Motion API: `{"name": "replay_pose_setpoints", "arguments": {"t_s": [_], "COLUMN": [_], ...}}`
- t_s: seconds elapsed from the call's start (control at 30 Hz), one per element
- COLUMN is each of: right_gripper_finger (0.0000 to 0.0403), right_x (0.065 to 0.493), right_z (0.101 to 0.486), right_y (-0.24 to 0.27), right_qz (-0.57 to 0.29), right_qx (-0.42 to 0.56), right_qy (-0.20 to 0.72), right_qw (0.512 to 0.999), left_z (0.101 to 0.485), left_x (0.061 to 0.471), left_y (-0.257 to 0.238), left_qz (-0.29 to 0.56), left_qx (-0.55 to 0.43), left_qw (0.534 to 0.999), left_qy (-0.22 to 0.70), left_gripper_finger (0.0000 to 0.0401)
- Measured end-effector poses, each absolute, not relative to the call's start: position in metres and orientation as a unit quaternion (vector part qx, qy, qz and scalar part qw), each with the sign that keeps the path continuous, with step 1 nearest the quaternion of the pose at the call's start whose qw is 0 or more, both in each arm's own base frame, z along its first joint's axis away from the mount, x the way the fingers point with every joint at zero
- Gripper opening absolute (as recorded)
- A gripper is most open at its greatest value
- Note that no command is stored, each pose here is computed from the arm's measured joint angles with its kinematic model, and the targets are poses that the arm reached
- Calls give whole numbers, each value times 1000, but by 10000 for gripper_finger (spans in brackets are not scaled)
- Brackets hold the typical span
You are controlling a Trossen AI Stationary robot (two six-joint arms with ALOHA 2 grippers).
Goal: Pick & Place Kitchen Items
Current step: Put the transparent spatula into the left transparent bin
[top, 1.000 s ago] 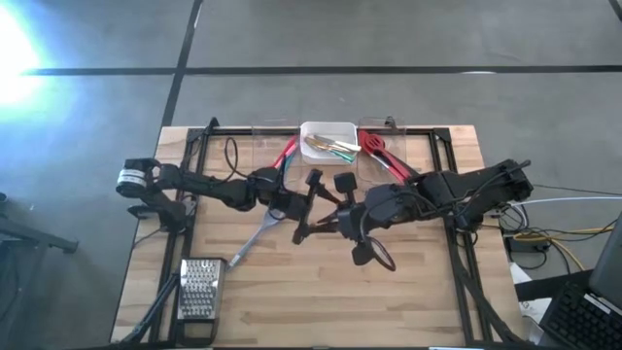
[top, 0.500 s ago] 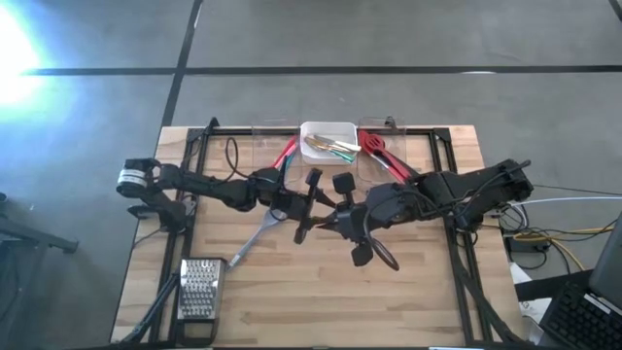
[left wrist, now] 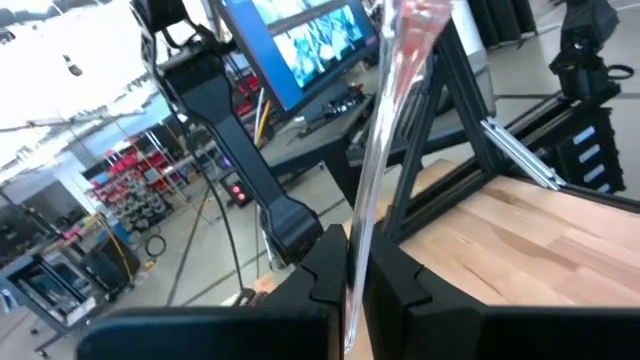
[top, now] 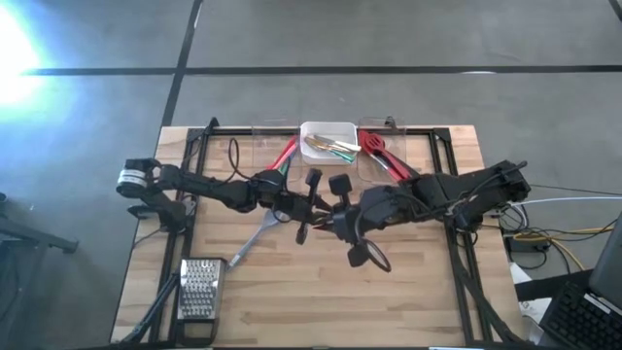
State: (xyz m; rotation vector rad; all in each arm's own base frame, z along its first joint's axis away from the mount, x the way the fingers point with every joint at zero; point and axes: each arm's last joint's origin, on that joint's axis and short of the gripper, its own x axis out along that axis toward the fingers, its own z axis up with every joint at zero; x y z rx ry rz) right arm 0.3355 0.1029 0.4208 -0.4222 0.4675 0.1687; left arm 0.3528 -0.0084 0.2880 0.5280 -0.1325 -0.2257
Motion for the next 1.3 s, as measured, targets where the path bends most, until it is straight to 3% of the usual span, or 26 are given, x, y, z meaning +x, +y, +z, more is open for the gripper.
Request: {"name": "replay_pose_setpoints", "arguments": {"t_s": [0.47, 0.7, 0.83, 1.0, 1.13, 1.3], "right_gripper_finger": [66, 101, 107, 98, 88, 76], "right_x": [323, 298, 282, 276, 277, 281], "right_z": [425, 418, 414, 407, 403, 397], "right_y": [130, 147, 141, 134, 131, 124], "right_qz": [10, -124, -162, -192, -200, -211], "right_qx": [-231, -259, -207, -173, -172, -177], "right_qy": [225, 264, 295, 325, 331, 341], "right_qw": [946, 921, 918, 910, 906, 899], "left_z": [286, 298, 303, 309, 320, 331], "left_x": [348, 321, 291, 256, 244, 249], "left_y": [0, 8, 13, 27, 44, 69], "left_qz": [-59, -39, -43, -99, -73, -87], "left_qx": [302, 382, 484, 605, 645, 662], "left_qw": [951, 918, 851, 703, 604, 553], "left_qy": [4, 96, 198, 360, 463, 499], "left_gripper_finger": [17, 17, 17, 17, 17, 17]}}
